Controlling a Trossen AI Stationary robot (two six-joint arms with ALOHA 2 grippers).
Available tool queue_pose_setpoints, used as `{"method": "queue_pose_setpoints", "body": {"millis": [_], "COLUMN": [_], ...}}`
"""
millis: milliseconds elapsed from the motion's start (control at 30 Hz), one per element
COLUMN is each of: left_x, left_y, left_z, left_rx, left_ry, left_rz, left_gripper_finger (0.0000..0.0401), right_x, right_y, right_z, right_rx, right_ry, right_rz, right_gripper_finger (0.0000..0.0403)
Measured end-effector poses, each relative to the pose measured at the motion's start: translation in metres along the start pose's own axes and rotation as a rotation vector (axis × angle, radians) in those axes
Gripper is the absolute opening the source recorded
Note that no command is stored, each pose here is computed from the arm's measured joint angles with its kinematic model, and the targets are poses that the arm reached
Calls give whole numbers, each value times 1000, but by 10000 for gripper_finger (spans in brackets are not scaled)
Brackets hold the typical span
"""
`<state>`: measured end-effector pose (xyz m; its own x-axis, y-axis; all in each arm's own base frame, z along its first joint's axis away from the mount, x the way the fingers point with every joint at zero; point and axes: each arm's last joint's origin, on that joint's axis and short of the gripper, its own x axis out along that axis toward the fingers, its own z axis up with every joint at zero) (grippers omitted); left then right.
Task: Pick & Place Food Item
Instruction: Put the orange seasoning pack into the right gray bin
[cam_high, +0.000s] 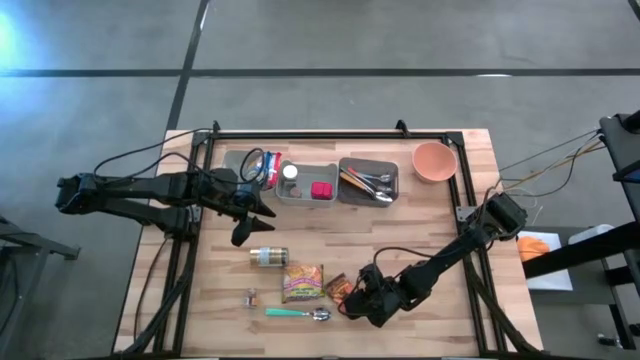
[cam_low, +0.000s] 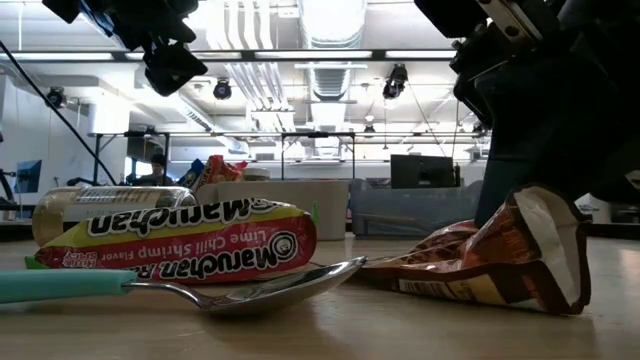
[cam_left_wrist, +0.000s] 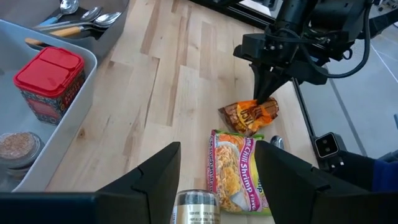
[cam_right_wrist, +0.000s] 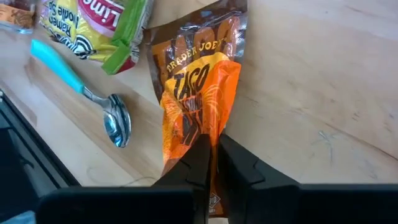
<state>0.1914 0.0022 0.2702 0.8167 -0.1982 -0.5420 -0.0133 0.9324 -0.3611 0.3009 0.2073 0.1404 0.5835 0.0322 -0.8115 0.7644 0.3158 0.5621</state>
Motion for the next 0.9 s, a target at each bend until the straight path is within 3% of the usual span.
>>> {"method": "queue_pose_setpoints", "body": {"millis": [533,900], "left_x": [0,0], "left_y": [0,0], "left_z": [-1,-1], "left_rx": [-1,-1], "left_ry": [6,8], "left_rz": [2,3], "left_gripper_finger": [210,209], "right_x": [0,0], "right_y": [0,0], "right_z": [0,0], "right_rx": [-26,-54], "right_ry": [5,16], "right_rz": [-1,-1], "right_gripper_finger": [16,176]}}
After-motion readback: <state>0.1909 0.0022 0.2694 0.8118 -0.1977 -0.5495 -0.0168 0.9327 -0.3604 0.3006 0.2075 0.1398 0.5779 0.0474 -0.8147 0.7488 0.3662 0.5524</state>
